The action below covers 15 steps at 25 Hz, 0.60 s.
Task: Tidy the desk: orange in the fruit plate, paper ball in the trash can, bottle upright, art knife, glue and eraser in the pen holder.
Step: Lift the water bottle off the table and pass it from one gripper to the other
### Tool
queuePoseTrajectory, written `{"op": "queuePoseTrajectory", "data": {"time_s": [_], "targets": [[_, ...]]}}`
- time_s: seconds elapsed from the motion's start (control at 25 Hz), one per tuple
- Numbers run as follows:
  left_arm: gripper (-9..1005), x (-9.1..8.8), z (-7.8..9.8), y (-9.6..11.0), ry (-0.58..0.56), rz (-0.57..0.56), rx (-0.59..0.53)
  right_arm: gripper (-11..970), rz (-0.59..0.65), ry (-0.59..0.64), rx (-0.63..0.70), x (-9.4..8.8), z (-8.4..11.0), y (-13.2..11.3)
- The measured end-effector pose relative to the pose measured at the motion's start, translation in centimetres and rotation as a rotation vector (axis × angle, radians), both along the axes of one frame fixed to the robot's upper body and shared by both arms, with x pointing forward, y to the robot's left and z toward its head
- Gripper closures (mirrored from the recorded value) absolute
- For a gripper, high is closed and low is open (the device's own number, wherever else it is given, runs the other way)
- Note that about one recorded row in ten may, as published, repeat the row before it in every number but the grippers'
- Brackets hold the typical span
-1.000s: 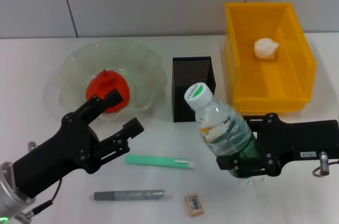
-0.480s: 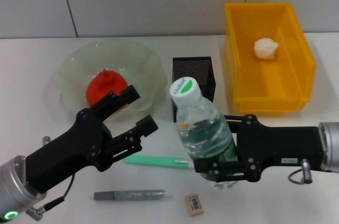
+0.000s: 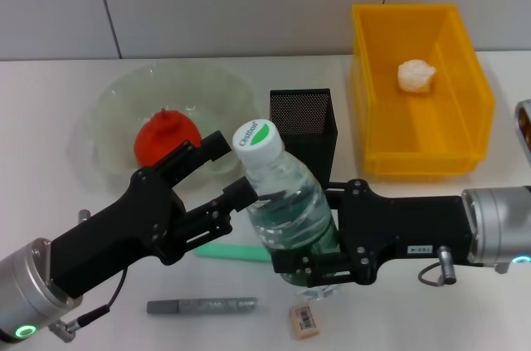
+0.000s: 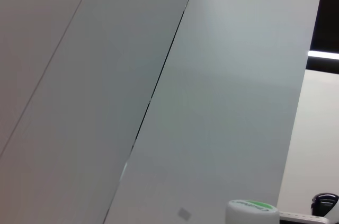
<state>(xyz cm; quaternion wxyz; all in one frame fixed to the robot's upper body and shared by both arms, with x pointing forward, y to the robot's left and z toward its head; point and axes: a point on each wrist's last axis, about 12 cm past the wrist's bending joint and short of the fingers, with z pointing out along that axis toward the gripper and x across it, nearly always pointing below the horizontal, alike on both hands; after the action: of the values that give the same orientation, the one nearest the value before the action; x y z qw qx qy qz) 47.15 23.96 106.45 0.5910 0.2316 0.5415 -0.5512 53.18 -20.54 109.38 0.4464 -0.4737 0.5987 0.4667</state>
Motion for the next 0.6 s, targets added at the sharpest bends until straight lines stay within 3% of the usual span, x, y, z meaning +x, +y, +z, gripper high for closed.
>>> {"op": "queuePoseTrajectory", "data": {"time_s": [0.6], "targets": [[181,0.4,0.4,-0.7,-0.009,-0.055,0.004,180,0.06,0.028,-0.023,0.2,-0.4,1.7]]}}
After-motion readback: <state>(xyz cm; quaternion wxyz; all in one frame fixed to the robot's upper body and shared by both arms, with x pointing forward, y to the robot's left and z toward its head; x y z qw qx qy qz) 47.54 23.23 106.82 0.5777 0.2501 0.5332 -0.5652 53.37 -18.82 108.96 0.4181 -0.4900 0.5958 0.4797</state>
